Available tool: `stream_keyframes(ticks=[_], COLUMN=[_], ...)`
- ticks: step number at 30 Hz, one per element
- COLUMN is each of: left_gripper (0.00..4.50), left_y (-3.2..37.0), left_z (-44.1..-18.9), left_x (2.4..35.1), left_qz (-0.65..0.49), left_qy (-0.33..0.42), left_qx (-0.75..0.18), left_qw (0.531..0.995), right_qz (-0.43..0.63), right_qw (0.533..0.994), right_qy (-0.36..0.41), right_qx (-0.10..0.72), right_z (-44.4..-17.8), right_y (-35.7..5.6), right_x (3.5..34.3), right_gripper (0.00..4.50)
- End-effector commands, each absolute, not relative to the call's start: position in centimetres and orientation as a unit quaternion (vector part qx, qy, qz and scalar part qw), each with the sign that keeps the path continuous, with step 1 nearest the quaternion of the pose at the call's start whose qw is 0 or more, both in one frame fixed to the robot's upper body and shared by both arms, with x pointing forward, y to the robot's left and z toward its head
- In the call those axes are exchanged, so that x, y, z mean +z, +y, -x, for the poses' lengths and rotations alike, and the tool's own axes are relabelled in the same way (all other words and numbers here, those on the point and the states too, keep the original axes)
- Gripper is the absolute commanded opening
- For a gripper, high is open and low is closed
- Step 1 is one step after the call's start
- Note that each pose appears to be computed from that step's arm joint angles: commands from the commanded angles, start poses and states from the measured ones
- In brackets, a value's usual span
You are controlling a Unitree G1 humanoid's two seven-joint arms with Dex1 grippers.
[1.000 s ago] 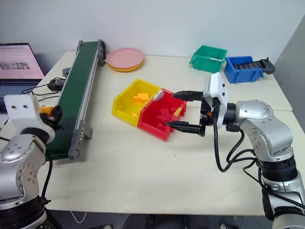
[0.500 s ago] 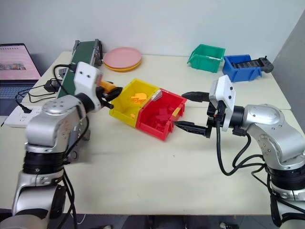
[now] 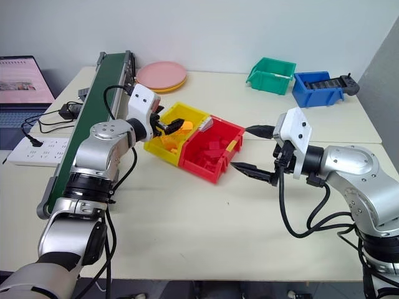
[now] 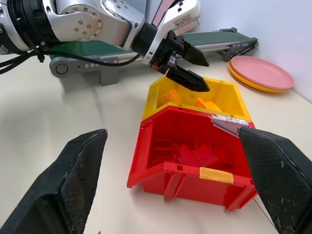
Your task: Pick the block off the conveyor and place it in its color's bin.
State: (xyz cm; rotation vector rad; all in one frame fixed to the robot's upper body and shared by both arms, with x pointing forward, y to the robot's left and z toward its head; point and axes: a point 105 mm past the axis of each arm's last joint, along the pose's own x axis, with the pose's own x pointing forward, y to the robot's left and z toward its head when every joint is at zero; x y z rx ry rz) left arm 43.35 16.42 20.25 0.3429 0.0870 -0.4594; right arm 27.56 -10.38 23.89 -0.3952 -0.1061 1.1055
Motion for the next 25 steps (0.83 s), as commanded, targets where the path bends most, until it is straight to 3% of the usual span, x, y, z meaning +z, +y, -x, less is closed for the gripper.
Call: stream_keyframes(ticks=[1, 9, 16, 20, 25], left_gripper=[4.49, 4.49, 4.49, 4.49, 4.49], left_y=[16.0, 16.3, 18.1, 17.3, 16.8], left_z=[-42.6, -38.0, -33.8, -29.7, -28.8], left_x=[23.3, 24.2, 22.3, 19.5, 18.7], left_qz=[-0.168, -0.21, -0.206, -0.17, -0.139], left_qy=[-0.012, -0.06, -0.038, 0.003, 0.01], left_qx=[-0.227, -0.245, -0.241, -0.302, -0.315], left_qw=[0.959, 0.945, 0.948, 0.938, 0.939], right_qz=[0.198, 0.201, 0.239, 0.236, 0.236], right_qw=[0.83, 0.827, 0.823, 0.83, 0.825], right_qy=[-0.071, -0.07, -0.063, -0.047, -0.043], right_qx=[0.516, 0.521, 0.511, 0.503, 0.512], right_z=[-27.1, -27.4, -27.8, -27.6, -27.5], right_y=[-10.6, -10.8, -12.4, -13.7, -13.7], right_x=[24.9, 24.7, 22.7, 21.1, 20.2], right_gripper=[4.5, 4.5, 4.5, 4.5, 4.5])
